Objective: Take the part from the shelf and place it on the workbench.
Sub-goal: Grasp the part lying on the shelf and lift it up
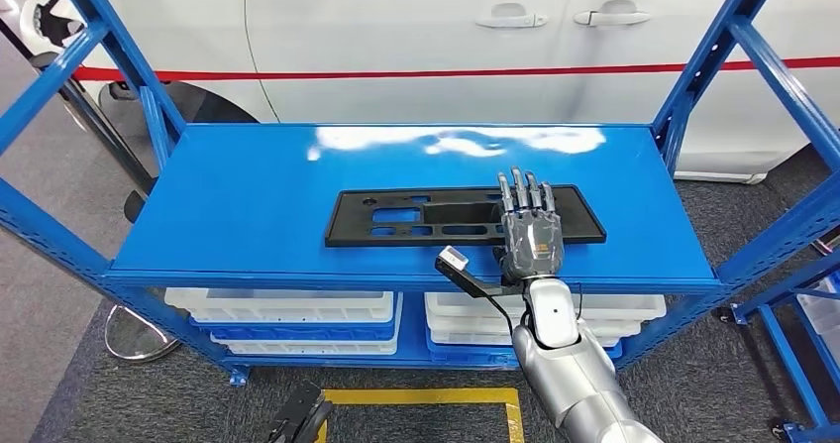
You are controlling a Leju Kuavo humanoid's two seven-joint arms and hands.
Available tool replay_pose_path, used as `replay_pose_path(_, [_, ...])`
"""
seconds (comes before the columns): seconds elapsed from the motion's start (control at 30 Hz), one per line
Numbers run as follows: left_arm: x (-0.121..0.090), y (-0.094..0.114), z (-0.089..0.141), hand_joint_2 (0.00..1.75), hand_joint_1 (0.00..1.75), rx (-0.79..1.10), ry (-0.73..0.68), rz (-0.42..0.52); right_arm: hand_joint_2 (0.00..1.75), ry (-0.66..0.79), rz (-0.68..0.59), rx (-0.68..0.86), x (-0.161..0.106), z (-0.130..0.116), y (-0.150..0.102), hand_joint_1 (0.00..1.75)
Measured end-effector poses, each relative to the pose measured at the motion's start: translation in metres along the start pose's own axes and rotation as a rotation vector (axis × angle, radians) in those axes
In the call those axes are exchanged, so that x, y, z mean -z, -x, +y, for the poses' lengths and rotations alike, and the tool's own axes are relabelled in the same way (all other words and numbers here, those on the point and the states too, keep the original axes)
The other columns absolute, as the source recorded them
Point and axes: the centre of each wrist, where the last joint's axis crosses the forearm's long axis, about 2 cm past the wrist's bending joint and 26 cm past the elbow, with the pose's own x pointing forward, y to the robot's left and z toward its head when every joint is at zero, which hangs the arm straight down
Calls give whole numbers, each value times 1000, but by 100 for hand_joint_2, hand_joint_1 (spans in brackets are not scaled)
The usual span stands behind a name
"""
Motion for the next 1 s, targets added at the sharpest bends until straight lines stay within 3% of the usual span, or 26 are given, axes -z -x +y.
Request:
replay_pose_path(0.1, [0, 0, 1, 0, 0, -8, 3, -1, 175, -2, -9, -2, 0, 0, -1, 0])
replay_pose_path(0.23, [1, -1, 2, 0, 0, -10, -2, -4, 175, 0, -16, -6, 3, 0, 0, 172])
replay_pose_path(1.0, [2, -5, 5, 0, 0, -12, -32, -19, 175, 1, -62, -16, 7, 0, 4, 175])
